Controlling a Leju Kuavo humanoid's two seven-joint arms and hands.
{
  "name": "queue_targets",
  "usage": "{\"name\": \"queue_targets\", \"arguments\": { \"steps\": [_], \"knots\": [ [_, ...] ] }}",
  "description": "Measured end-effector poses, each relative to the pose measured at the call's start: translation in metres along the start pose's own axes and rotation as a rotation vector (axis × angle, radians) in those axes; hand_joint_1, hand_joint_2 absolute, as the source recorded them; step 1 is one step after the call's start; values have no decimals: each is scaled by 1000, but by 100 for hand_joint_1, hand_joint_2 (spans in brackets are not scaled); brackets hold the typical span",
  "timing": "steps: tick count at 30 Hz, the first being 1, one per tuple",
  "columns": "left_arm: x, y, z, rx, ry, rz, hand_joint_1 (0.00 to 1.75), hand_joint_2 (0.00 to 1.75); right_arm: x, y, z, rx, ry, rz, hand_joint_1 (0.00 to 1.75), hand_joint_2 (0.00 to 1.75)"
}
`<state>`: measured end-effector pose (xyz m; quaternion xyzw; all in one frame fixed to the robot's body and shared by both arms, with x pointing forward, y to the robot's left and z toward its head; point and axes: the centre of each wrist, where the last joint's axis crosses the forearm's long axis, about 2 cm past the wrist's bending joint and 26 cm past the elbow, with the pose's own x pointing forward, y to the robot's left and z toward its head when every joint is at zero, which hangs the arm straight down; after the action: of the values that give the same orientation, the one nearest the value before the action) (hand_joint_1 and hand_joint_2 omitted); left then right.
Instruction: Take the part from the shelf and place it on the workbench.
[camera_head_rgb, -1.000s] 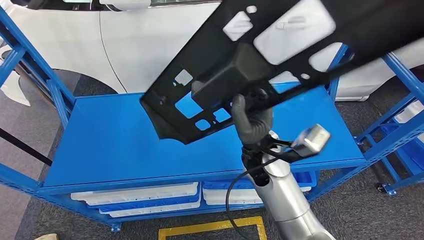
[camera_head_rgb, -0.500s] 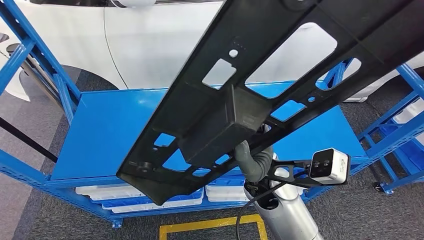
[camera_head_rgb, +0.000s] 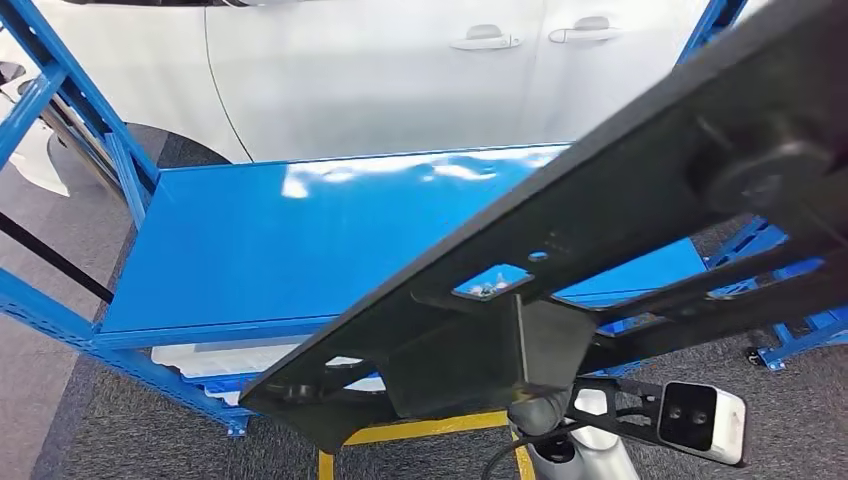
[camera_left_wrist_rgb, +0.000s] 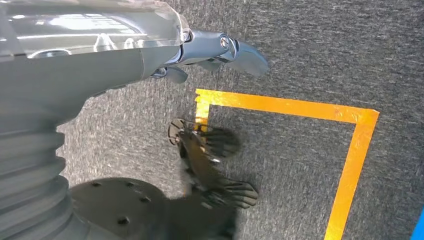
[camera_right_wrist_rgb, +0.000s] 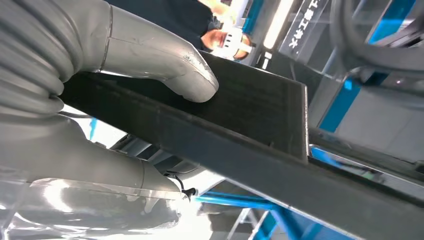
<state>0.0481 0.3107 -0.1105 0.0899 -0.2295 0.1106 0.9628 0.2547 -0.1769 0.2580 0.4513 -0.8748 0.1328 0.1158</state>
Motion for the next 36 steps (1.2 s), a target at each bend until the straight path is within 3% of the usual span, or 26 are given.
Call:
{"name": "queue_targets", "arguments": {
  "steps": [12, 18, 36],
  "knots": [
    [2, 2, -1, 2, 20, -13, 0, 175, 13, -5, -14, -59, -88, 72, 175, 175],
    [1, 3, -1, 11, 57, -40, 0, 175, 14, -6, -24, -58, -137, 34, 175, 175],
    [-4, 8, 1, 48, 113, -41, 0, 175, 13, -14, -10, -33, -77, -4, 175, 175]
  ]
}}
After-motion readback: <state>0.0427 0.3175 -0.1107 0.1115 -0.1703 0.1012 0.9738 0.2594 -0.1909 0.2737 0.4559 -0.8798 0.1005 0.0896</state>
